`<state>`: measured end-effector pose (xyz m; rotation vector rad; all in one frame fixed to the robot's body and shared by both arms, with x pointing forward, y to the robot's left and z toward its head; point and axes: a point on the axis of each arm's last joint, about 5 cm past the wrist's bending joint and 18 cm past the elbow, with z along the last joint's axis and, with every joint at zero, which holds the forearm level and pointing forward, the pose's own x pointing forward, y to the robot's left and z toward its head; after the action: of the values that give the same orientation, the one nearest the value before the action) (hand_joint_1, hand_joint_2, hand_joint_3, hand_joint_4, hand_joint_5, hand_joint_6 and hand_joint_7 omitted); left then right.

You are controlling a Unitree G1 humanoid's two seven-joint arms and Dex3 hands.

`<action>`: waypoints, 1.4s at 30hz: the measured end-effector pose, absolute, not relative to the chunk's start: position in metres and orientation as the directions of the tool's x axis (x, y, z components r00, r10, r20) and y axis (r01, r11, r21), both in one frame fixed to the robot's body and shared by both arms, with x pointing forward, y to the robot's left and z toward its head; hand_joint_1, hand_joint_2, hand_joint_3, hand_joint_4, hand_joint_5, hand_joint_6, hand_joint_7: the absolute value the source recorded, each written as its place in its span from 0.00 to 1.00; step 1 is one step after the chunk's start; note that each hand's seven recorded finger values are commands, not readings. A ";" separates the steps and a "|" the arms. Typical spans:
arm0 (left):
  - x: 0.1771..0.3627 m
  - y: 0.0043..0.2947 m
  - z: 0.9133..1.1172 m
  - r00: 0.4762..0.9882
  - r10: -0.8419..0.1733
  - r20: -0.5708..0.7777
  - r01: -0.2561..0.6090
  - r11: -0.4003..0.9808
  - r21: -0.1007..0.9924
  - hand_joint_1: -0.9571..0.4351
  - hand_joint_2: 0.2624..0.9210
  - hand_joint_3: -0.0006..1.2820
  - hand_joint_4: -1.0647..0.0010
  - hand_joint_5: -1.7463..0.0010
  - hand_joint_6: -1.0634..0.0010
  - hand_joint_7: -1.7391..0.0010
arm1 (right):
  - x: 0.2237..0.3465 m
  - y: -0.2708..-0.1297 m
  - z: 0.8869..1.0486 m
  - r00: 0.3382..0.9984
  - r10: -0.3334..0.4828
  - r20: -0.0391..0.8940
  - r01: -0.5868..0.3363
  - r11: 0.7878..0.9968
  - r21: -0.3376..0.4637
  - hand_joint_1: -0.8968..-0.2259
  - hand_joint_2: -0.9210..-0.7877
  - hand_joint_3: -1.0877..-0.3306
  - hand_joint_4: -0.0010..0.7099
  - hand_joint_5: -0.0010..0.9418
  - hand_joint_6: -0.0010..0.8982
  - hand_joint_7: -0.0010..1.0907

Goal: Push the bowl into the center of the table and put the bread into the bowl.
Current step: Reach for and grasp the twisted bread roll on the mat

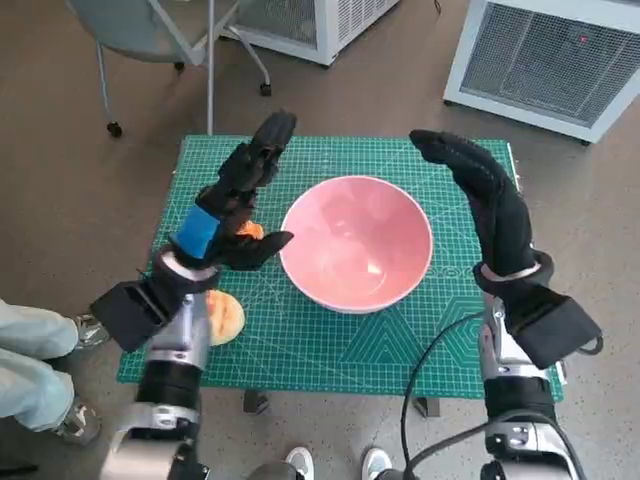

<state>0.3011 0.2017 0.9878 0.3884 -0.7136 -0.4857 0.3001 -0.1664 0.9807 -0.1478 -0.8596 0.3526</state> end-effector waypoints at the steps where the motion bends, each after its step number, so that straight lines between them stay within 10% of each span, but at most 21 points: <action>1: 0.302 0.207 0.992 0.679 -0.548 0.489 0.263 0.803 0.535 0.36 0.82 0.03 0.93 1.00 0.81 0.99 | 0.300 -0.166 0.981 0.599 0.362 0.715 -0.244 0.932 -0.268 0.19 0.00 0.38 0.20 0.00 0.00 0.44; 16: 0.316 0.247 1.034 0.971 -0.230 -0.064 0.170 0.479 0.861 0.53 0.70 0.00 0.91 1.00 0.70 0.98 | 0.300 -0.165 0.980 0.596 0.363 0.716 -0.246 0.932 -0.267 0.19 0.00 0.38 0.20 0.00 0.00 0.43; 42: 0.354 0.220 1.014 0.902 -0.010 -0.432 0.418 0.272 0.867 0.50 0.71 0.00 0.87 1.00 0.68 0.99 | 0.301 -0.161 0.974 0.613 0.350 0.708 -0.253 0.936 -0.244 0.22 0.00 0.38 0.21 0.00 0.00 0.43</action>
<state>0.3538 0.2199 1.0142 1.2697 0.3756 -0.2976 0.3007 -0.1607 0.9742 -0.1233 -0.8422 0.3490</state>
